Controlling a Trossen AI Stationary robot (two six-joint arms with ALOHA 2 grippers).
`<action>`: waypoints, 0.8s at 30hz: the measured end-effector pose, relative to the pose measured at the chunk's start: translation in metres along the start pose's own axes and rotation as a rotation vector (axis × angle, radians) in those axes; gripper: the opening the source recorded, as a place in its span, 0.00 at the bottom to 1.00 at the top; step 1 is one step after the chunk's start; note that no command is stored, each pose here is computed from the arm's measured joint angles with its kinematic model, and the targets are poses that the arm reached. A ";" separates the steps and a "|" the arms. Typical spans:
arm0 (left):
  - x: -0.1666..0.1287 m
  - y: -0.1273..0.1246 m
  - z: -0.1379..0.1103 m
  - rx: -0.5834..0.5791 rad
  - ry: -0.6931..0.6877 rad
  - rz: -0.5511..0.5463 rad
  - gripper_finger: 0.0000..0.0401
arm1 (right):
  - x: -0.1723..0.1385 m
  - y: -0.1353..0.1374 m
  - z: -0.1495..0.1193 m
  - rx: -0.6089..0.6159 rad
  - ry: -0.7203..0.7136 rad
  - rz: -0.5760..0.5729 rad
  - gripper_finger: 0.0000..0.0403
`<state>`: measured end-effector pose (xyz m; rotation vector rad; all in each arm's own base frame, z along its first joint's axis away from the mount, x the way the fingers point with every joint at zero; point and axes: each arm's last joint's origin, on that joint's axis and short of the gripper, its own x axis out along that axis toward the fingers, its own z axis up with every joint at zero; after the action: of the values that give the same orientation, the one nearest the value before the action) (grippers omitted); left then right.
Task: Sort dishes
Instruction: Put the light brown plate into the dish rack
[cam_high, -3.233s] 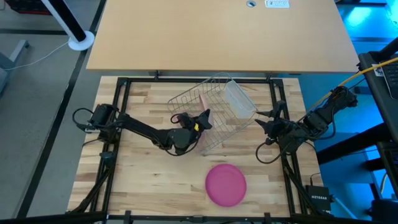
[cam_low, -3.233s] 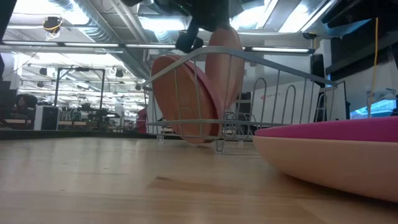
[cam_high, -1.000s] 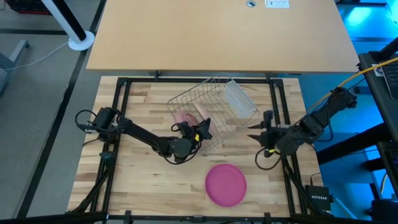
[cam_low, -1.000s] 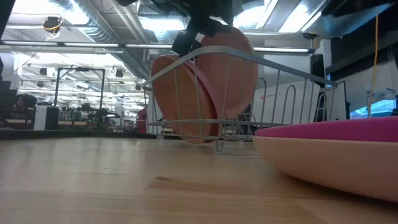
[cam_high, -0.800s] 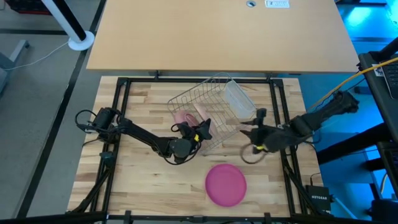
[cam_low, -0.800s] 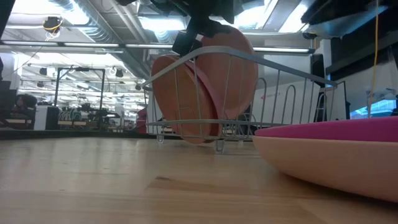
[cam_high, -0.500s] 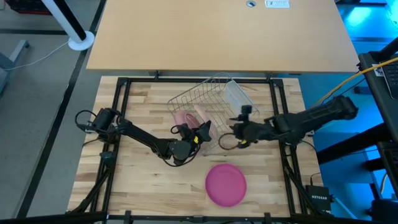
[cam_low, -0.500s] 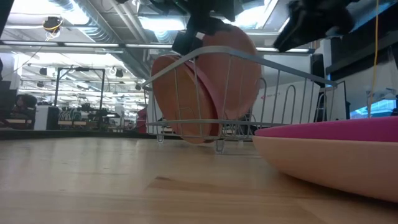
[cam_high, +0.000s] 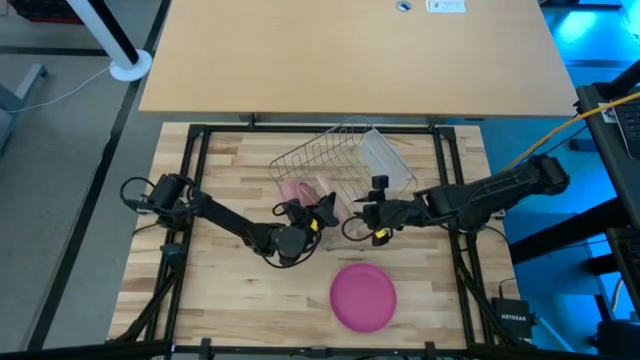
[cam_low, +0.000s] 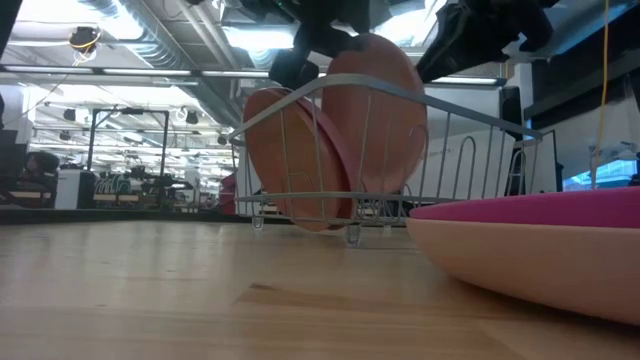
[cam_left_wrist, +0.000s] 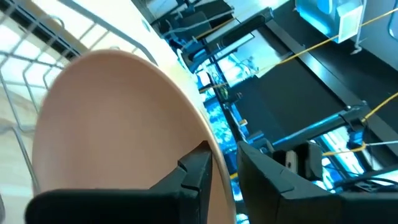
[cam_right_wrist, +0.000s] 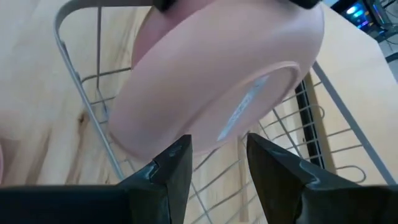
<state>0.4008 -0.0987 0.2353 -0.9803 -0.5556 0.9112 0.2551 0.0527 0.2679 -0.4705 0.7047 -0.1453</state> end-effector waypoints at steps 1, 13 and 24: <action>0.001 0.000 0.000 0.009 -0.006 0.003 0.16 | 0.000 0.000 0.000 0.000 -0.001 0.005 0.39; 0.016 0.002 0.006 -0.006 -0.060 0.031 0.11 | 0.000 0.000 0.000 0.000 -0.001 0.007 0.39; 0.017 0.002 0.006 -0.022 -0.064 0.033 0.10 | -0.027 0.014 0.019 -0.043 -0.209 0.018 0.39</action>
<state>0.4038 -0.0809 0.2364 -0.9853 -0.6057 0.9701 0.2469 0.0800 0.2903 -0.5120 0.5075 -0.0625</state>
